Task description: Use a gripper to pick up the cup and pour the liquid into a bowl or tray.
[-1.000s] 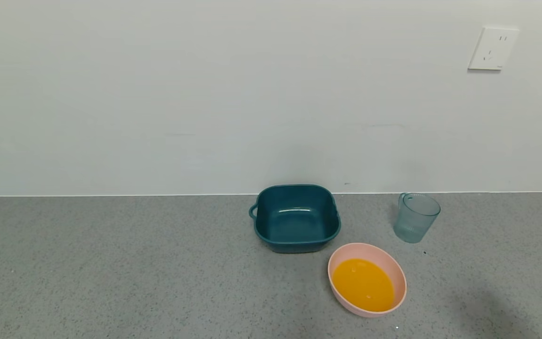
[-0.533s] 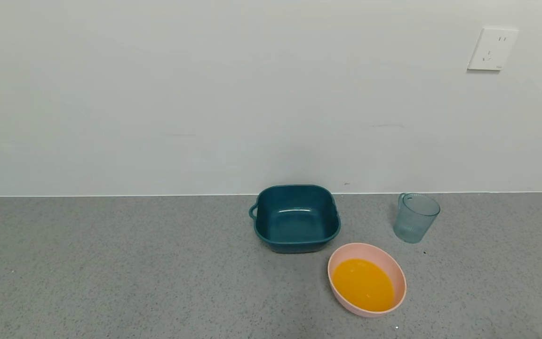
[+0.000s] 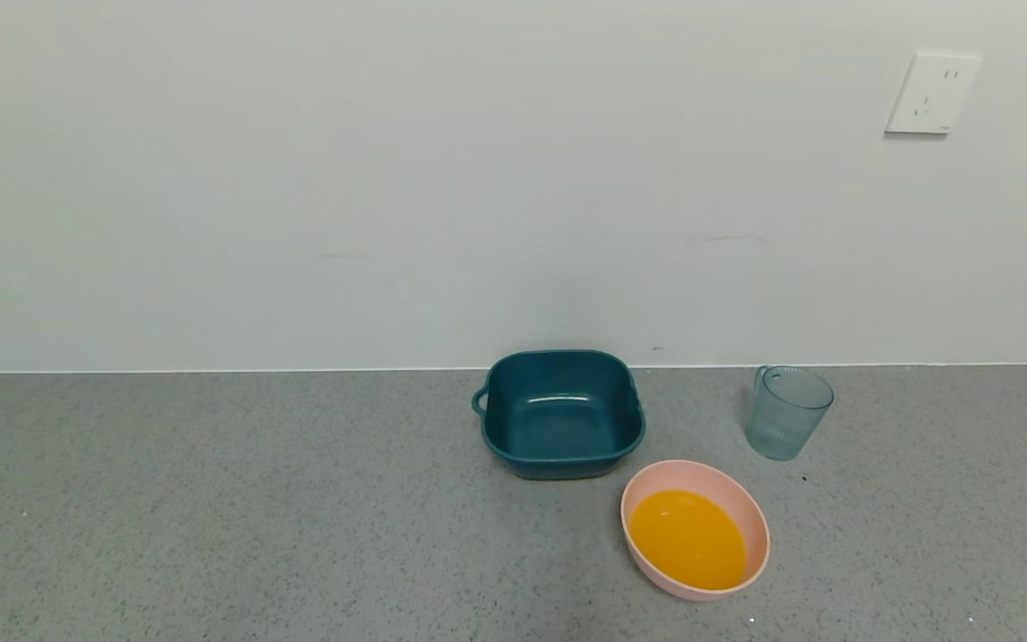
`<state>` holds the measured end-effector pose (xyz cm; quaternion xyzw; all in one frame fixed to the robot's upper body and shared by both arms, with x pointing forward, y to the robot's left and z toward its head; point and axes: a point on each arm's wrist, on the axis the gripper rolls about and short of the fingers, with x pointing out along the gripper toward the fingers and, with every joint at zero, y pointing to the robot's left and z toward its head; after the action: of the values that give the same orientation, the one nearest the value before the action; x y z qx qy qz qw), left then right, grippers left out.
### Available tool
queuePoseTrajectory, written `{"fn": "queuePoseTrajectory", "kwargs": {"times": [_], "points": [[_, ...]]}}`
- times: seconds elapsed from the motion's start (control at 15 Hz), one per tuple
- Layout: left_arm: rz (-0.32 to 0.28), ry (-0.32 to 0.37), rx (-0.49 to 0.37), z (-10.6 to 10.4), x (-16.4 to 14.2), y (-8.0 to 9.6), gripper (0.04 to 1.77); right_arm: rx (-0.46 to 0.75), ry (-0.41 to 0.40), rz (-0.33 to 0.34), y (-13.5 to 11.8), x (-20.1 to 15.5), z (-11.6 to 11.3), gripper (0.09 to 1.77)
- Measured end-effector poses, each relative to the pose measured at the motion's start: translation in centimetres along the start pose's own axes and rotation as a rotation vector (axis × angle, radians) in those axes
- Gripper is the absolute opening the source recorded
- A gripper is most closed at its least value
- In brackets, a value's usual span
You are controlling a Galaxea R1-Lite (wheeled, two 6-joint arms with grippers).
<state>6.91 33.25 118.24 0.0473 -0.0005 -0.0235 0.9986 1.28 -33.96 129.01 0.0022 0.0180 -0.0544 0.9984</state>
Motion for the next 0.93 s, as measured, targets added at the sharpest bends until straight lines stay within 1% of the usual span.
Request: {"fn": "queuePoseTrajectory", "kwargs": {"times": [0.2,0.4,0.53,0.6,0.67,0.8,0.93], "points": [[0.0,0.0,0.0,0.0,0.0,0.0,1.72,0.003,-0.005,-0.004,0.0,0.2,-2.7,1.7],[0.0,0.001,0.0,0.0,0.0,0.0,1.72,0.012,-0.077,-0.001,0.3,2.3,-4.7,1.7],[0.0,0.0,0.0,0.0,0.0,0.0,1.72,-0.009,-0.095,0.024,0.5,3.8,-6.4,1.7],[0.0,0.0,0.0,0.0,0.0,0.0,1.72,-0.023,-0.089,0.048,0.6,4.3,-7.3,1.7],[0.0,0.0,0.0,0.0,0.0,0.0,1.72,-0.031,-0.067,0.062,0.7,4.7,-8.1,1.7],[0.0,0.0,0.0,0.0,0.0,0.0,1.72,-0.035,-0.036,0.067,0.7,5.1,-9.1,1.7],[0.0,0.0,0.0,0.0,0.0,0.0,1.72,-0.039,-0.004,0.101,0.8,5.5,-10.0,1.7]]}}
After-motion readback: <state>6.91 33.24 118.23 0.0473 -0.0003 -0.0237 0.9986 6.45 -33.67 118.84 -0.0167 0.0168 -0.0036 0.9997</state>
